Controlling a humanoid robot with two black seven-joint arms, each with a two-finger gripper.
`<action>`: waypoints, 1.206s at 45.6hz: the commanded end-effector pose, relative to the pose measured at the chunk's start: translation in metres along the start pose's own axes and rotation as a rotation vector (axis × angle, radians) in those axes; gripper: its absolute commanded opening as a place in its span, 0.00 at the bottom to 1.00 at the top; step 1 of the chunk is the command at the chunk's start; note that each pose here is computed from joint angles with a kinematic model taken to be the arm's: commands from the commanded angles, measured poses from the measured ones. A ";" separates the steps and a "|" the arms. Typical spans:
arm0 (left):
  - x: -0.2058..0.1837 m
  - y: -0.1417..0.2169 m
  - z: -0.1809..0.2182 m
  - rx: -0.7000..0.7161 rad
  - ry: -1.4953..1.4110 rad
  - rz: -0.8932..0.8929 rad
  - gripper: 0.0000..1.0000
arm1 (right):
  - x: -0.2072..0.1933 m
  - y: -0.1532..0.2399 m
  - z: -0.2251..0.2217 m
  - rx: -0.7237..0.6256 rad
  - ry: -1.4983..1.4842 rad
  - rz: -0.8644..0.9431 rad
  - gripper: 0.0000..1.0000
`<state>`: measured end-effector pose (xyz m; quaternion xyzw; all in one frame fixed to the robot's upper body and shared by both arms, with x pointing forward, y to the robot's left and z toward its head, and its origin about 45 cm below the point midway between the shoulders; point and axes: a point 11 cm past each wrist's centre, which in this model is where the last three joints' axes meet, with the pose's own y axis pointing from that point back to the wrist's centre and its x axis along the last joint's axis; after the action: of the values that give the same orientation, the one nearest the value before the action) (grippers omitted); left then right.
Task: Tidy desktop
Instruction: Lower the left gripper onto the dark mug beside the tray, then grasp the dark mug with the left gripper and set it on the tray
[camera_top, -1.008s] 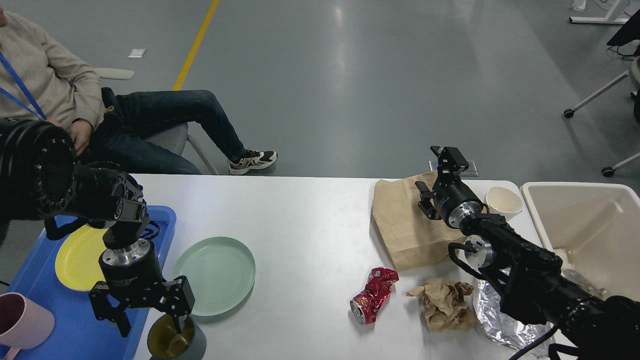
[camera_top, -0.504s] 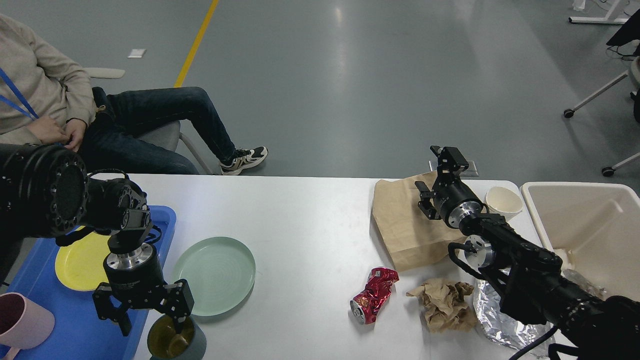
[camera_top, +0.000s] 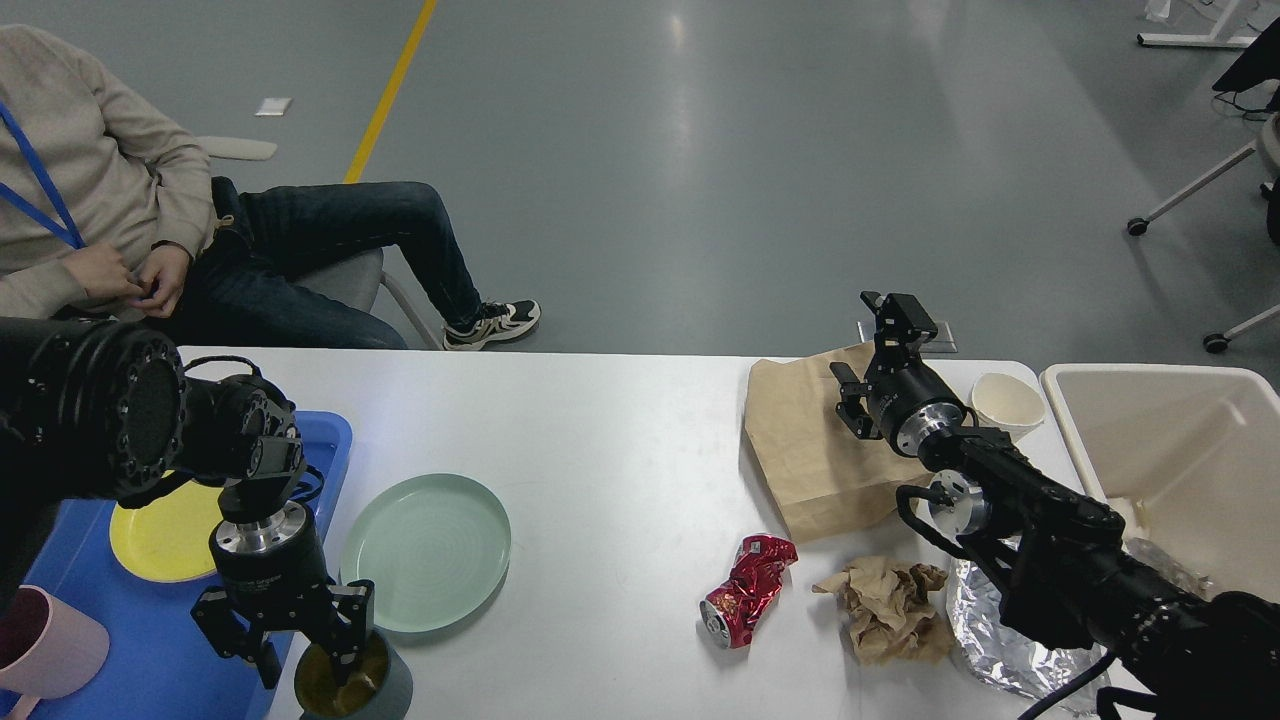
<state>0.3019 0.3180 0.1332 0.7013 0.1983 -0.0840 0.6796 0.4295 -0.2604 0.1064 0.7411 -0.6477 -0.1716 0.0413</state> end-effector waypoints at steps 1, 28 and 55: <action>0.000 -0.003 0.004 0.006 -0.013 -0.005 0.41 | 0.000 0.000 0.000 0.000 0.000 -0.001 1.00; -0.005 -0.008 0.039 -0.067 -0.064 -0.023 0.00 | 0.000 0.000 0.000 0.000 0.000 -0.001 1.00; 0.011 0.101 0.050 -0.142 -0.074 0.184 0.00 | 0.000 0.000 0.000 0.000 0.000 0.001 1.00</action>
<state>0.3621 0.2434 0.2135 0.6565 0.0938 -0.0543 0.7465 0.4295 -0.2604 0.1064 0.7411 -0.6478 -0.1718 0.0412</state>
